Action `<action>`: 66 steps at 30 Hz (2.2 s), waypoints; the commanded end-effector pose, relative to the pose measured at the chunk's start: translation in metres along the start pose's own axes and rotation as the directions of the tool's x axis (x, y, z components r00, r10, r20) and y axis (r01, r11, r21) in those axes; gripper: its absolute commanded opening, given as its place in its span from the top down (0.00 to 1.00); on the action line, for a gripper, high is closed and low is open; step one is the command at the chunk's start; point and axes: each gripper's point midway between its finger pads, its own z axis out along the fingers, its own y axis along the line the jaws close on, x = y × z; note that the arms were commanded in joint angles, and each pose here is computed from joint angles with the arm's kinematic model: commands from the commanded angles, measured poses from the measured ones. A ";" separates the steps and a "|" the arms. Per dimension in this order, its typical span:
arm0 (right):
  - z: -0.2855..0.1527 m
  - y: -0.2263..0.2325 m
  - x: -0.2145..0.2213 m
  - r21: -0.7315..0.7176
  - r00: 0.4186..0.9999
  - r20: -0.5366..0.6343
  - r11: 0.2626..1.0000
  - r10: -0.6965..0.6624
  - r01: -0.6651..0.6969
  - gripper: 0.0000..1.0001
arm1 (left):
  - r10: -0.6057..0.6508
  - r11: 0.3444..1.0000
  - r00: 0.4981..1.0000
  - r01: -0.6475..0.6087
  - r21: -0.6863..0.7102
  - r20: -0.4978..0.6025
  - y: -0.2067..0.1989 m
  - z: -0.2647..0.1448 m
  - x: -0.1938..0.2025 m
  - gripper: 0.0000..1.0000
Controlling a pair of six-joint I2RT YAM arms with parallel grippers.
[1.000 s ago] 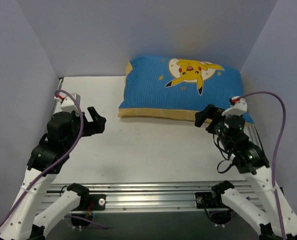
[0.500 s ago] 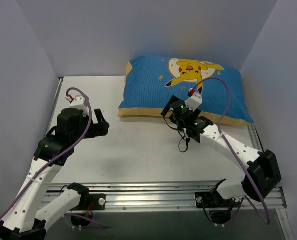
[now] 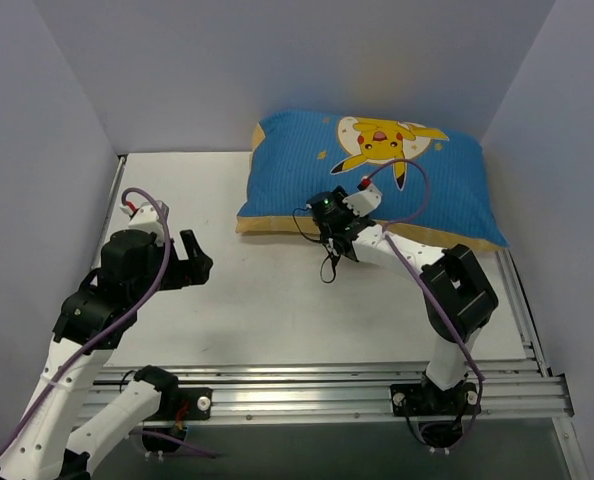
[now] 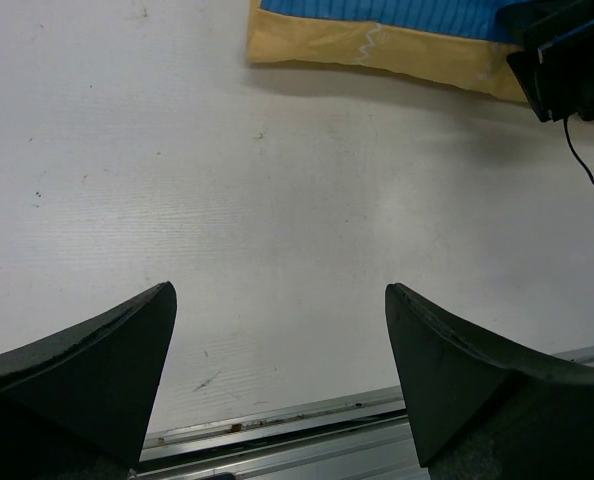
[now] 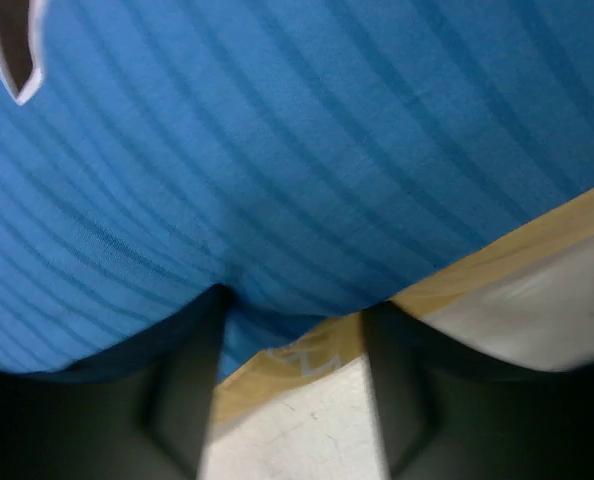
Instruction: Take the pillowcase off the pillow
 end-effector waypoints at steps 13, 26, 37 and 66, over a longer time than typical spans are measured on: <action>-0.049 -0.038 0.035 -0.233 0.941 -0.295 0.967 -0.167 0.099 1.00 | 0.036 0.999 0.998 -0.037 0.030 0.047 -0.010 0.001 -0.020 0.06; -0.182 -0.175 -0.036 -0.068 0.927 -0.323 0.981 -0.192 0.180 0.72 | 0.114 0.974 0.989 -0.131 0.186 0.098 -0.086 0.093 -0.101 0.06; -0.186 -0.191 -0.134 0.170 0.993 0.042 0.980 -0.109 0.101 0.10 | 0.095 0.876 0.992 -0.041 0.481 -0.088 -0.195 0.201 -0.071 0.06; 0.040 0.119 0.021 -0.586 0.793 -0.247 0.738 -0.556 0.335 0.17 | -0.106 0.938 0.957 0.187 0.292 -0.270 -0.094 0.172 0.040 0.04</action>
